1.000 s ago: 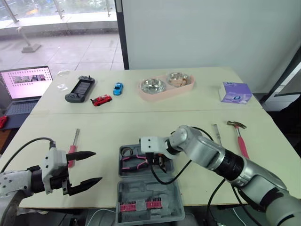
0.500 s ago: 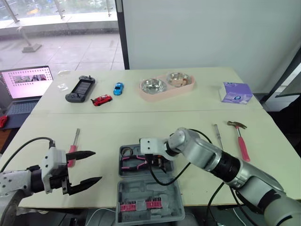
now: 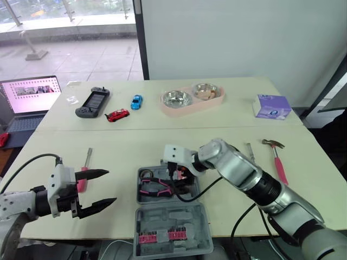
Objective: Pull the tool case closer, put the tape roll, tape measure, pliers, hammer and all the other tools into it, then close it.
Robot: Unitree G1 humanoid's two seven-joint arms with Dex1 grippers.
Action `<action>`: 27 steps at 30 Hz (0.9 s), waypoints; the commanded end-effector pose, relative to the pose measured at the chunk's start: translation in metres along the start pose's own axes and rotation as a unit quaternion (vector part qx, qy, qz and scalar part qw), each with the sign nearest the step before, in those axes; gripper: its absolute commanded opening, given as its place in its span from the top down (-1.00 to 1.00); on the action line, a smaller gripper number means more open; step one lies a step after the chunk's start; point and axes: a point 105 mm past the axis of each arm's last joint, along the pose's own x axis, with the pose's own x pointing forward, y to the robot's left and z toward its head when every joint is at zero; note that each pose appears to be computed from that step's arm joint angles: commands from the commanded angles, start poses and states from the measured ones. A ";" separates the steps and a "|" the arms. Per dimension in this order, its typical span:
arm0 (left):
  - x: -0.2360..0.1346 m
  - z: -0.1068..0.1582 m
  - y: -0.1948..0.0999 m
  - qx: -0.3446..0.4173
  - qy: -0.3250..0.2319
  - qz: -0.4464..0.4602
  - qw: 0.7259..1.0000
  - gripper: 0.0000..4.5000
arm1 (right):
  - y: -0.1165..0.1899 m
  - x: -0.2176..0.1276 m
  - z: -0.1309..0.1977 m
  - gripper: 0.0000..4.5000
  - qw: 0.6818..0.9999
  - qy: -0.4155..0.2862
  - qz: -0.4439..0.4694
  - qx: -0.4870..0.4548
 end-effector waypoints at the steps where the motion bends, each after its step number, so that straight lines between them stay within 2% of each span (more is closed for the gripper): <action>1: -0.003 0.005 0.003 0.013 0.000 0.003 1.000 -1.00 | 0.008 -0.001 0.014 -0.73 0.999 -0.035 0.004 -0.005; 4: -0.003 0.004 0.004 0.013 0.001 0.003 1.000 -1.00 | 0.013 0.009 0.012 -0.73 0.999 -0.042 0.003 0.002; 5: -0.003 0.004 0.004 0.012 0.001 0.003 1.000 -1.00 | 0.014 0.011 0.013 -0.49 0.999 -0.047 0.002 0.002; 6: -0.003 0.004 0.004 0.012 0.001 0.002 1.000 -1.00 | 0.014 0.013 0.014 -0.38 0.998 -0.054 -0.001 0.008; 12: -0.004 0.003 0.003 0.011 0.004 0.000 1.000 -1.00 | 0.016 0.022 0.015 0.97 0.996 -0.079 -0.009 0.029; 18: -0.004 0.003 0.001 0.007 0.004 -0.003 1.000 -1.00 | 0.013 0.029 0.013 0.99 0.996 -0.081 -0.022 0.036; 27: -0.003 0.002 0.000 0.005 0.003 -0.001 1.000 -1.00 | 0.019 0.046 -0.013 0.99 0.999 -0.027 -0.006 0.046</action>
